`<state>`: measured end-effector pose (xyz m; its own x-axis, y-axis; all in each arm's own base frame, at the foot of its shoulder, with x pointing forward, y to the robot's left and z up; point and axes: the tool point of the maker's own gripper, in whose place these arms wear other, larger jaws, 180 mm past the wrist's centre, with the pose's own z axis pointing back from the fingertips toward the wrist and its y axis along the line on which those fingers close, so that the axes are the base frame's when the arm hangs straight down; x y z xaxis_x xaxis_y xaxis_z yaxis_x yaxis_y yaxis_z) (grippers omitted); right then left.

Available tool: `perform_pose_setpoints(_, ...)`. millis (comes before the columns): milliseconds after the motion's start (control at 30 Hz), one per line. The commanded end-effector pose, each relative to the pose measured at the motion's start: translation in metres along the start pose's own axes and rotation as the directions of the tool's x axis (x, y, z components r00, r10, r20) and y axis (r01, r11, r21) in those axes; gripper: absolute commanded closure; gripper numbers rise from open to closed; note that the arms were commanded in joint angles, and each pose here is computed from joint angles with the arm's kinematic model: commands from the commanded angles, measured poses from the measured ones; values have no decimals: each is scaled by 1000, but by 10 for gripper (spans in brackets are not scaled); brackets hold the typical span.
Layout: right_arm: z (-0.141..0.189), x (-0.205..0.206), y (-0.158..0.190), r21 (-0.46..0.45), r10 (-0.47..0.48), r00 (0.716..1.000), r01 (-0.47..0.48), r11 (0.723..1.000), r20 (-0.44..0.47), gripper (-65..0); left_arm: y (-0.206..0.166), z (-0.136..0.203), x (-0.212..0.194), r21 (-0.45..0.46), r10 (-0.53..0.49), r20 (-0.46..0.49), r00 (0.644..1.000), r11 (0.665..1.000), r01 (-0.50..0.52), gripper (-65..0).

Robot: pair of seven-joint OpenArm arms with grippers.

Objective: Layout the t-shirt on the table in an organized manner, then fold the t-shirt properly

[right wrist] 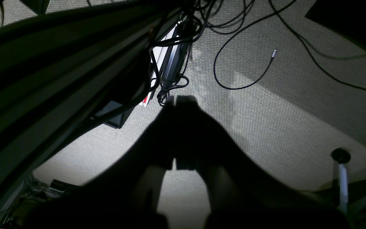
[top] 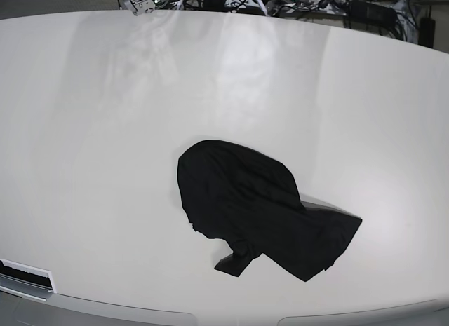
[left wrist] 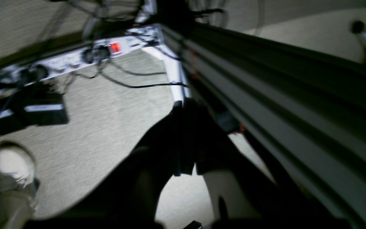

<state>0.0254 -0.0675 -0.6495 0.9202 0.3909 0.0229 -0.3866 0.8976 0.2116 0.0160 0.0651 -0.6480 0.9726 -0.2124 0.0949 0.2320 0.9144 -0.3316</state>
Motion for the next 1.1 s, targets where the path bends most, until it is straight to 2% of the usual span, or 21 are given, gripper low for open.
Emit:
perform_pose_setpoints(0, 4, 24, -11, -18, 12, 999, -12, 1000, 44, 0, -4, 0, 4, -15, -1, 11, 1000, 1000, 1, 0)
perform_pose_setpoints(400, 4, 23, -11, -16, 13, 999, -12, 1000, 38, 0, -4, 0, 3, -14, -1, 9, 1000, 1000, 1, 0)
perform_pose_setpoints(467, 4, 16, -8, -1, 17, 1000, -17, 1000, -5, 0, -4, 0, -1, -15, -1, -11, 1000, 1000, 1, 0)
perform_pose_setpoints(633, 5, -19, 2, 51, 36, 990, -29, 998, -138, 0, -16, 3, -39, -36, -3, -136, 991, 999, -2, 0)
perform_pose_setpoints(767, 7, -50, 24, 121, 63, 979, -40, 992, -193, 0, -35, 7, -70, -67, 2, -151, 988, 998, -12, 0)
perform_pose_setpoints(833, 9, -63, 36, 160, 81, 976, -49, 986, -204, 0, -45, 10, -79, -82, -34, -149, 988, 996, 21, 0)
perform_pose_setpoints(1000, 19, -100, 59, 183, 84, 966, -39, 982, -245, 0, -57, 25, -103, -104, -74, -171, 982, 993, 57, 0)
perform_pose_setpoints(1067, 28, -111, 69, 199, 60, 956, -2, 980, -286, 0, -59, 34, -113, -111, -62, -185, 981, 993, 42, 0)
